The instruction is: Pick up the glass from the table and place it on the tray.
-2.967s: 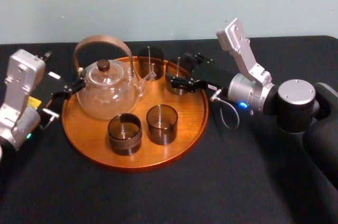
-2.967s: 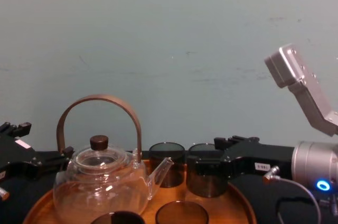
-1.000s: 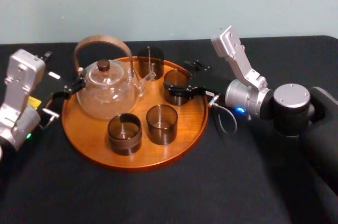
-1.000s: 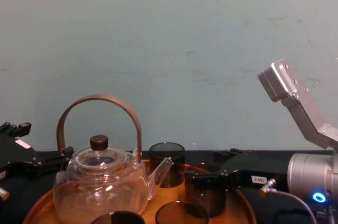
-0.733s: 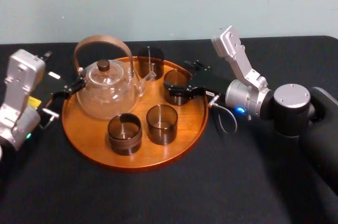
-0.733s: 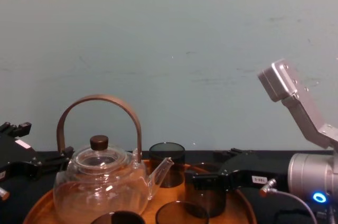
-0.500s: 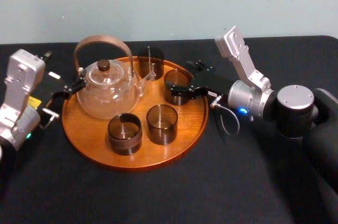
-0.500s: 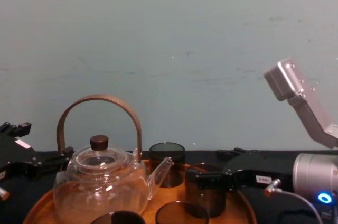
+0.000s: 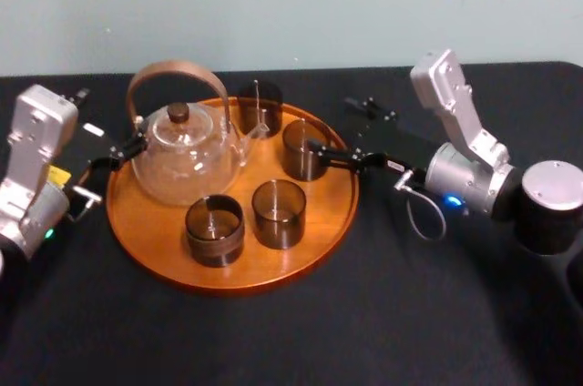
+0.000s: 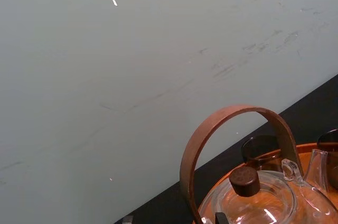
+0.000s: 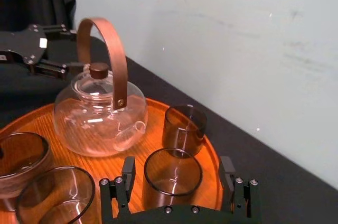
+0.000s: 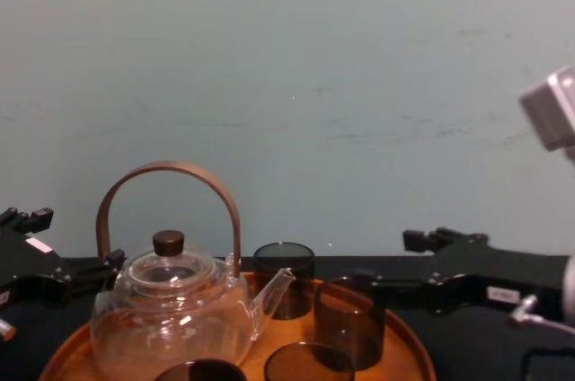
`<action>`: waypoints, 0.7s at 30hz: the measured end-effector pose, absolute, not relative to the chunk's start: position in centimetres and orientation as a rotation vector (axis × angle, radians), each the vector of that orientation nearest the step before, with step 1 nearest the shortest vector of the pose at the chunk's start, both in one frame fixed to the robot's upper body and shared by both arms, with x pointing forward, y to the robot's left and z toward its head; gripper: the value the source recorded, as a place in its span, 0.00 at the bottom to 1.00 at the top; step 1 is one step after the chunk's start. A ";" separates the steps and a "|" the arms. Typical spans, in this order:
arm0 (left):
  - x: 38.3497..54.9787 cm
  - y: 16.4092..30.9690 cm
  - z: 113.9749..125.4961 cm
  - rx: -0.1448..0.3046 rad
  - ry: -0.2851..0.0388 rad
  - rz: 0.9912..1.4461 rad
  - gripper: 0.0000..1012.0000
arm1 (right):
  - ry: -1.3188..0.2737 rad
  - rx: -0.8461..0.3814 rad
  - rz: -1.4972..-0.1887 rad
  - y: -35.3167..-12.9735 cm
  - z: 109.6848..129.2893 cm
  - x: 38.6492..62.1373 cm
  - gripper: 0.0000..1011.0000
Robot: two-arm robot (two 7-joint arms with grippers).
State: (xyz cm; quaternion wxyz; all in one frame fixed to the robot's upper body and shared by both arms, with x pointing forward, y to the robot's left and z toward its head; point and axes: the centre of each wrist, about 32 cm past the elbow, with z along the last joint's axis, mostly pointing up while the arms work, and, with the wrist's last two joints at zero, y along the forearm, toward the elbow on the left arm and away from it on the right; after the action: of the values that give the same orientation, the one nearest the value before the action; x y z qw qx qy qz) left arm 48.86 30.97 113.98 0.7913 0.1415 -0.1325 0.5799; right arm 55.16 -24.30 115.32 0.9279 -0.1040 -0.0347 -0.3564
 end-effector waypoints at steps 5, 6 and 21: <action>48.9 31.0 114.0 0.304 -0.285 1.248 1.00 | -0.112 -0.194 -0.771 -25.8 116.0 53.6 0.99; 48.9 31.0 114.0 0.305 -0.285 1.248 1.00 | -0.115 -0.195 -0.778 -26.0 116.1 53.5 0.99; 48.9 31.0 114.0 0.305 -0.285 1.248 1.00 | -0.102 -0.209 -0.973 -30.2 115.5 53.0 0.99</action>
State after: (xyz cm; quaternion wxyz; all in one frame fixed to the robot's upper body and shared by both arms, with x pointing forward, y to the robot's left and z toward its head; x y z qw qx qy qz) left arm 48.86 30.97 113.98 0.7913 0.1415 -0.1324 0.5799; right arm 52.97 -30.23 115.54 0.8774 -0.1003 -0.0491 -0.4666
